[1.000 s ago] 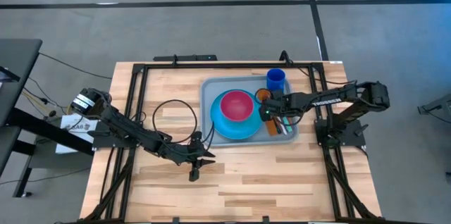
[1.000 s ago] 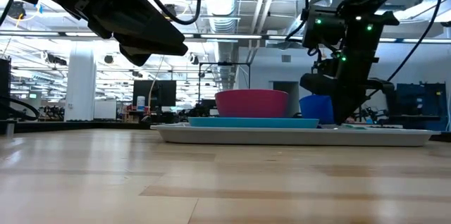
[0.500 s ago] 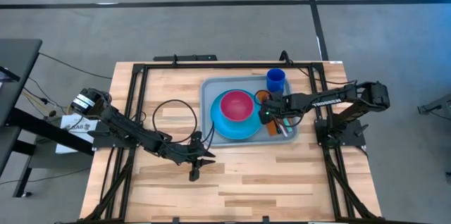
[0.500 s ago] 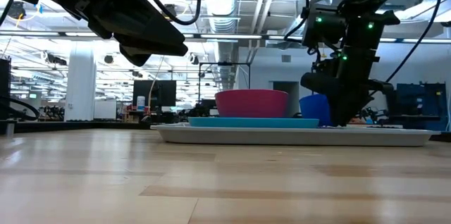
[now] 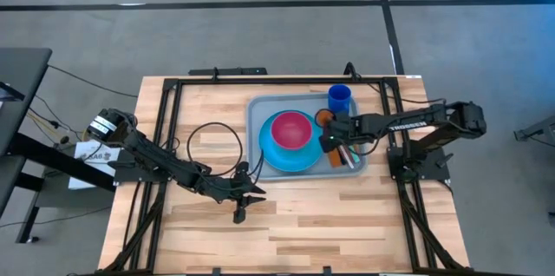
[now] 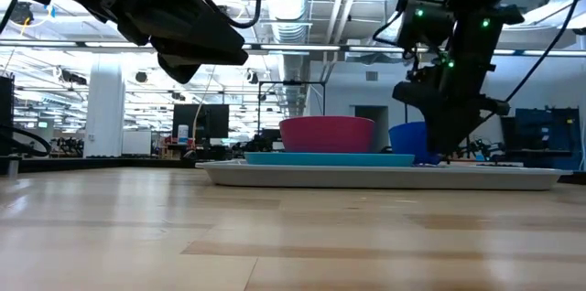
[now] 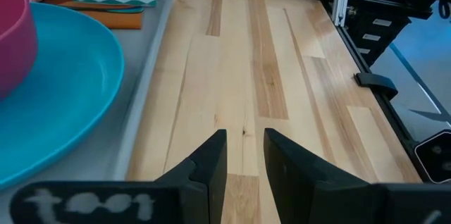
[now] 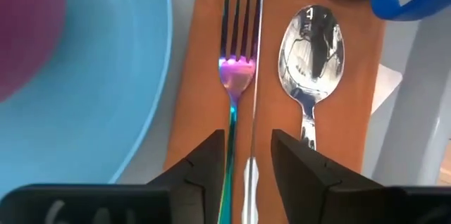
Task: Set up tray
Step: Put the blue patterned knife between the blue fork and blue spoon on the brown napkin
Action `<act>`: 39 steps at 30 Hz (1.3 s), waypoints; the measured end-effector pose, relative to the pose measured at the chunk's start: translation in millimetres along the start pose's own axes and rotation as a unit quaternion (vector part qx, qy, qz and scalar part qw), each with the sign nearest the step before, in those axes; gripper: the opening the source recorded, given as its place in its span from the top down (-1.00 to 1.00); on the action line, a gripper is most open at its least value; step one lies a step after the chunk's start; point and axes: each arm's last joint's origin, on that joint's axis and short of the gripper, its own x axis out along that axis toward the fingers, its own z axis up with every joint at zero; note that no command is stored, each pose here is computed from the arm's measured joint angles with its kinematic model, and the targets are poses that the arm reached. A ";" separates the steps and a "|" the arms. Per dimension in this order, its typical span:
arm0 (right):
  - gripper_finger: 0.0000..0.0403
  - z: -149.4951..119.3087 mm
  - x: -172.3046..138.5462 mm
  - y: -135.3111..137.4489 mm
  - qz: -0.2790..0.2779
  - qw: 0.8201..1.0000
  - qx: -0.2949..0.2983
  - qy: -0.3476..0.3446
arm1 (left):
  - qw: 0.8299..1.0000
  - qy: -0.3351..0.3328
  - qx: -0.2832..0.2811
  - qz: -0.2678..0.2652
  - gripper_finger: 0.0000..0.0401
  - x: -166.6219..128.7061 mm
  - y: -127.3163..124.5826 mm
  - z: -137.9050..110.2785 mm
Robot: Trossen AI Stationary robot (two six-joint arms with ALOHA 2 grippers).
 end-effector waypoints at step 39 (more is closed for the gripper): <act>1.00 -5.1 5.0 17.2 -0.032 0.998 -0.052 -0.018 | 1.000 0.005 0.000 -0.004 0.59 -0.9 -2.4 -1.6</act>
